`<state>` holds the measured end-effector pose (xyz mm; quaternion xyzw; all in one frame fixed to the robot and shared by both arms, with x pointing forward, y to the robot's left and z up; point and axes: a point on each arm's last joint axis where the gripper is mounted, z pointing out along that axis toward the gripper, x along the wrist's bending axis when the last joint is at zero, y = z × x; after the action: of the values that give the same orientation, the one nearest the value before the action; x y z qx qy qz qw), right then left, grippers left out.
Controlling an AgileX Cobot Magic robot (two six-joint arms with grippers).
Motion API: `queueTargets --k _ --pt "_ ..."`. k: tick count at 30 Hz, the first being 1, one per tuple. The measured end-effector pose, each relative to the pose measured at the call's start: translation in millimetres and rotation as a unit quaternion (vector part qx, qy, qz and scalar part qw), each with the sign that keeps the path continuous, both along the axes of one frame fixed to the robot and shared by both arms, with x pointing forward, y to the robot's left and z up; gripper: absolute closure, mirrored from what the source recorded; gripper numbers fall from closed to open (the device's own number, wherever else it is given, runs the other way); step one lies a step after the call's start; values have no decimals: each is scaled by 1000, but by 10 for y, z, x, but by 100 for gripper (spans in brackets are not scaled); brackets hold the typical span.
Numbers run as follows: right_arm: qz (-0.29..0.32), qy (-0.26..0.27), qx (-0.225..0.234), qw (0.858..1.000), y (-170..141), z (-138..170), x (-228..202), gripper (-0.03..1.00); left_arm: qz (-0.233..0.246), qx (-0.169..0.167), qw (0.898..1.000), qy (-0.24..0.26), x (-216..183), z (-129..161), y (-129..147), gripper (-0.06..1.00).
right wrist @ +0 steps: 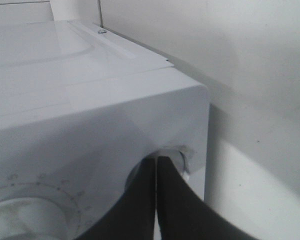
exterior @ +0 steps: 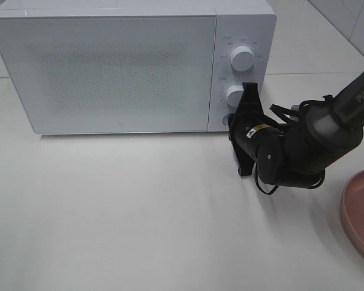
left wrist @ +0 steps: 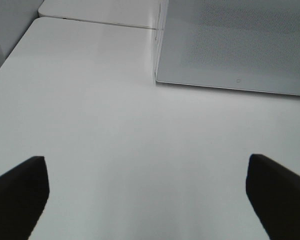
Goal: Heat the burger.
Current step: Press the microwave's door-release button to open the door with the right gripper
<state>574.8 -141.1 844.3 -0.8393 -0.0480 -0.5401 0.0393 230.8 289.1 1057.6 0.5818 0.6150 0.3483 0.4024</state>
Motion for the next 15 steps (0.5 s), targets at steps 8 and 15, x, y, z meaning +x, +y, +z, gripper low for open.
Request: queueTargets --k 8,15 --pt "0 -8 0 1000 4 7 3 97 0 0 1000 0 0 0 0 -5" --pt "-2 -9 -13 1000 18 2 50 97 0 0 1000 0 0 0 0 -5"
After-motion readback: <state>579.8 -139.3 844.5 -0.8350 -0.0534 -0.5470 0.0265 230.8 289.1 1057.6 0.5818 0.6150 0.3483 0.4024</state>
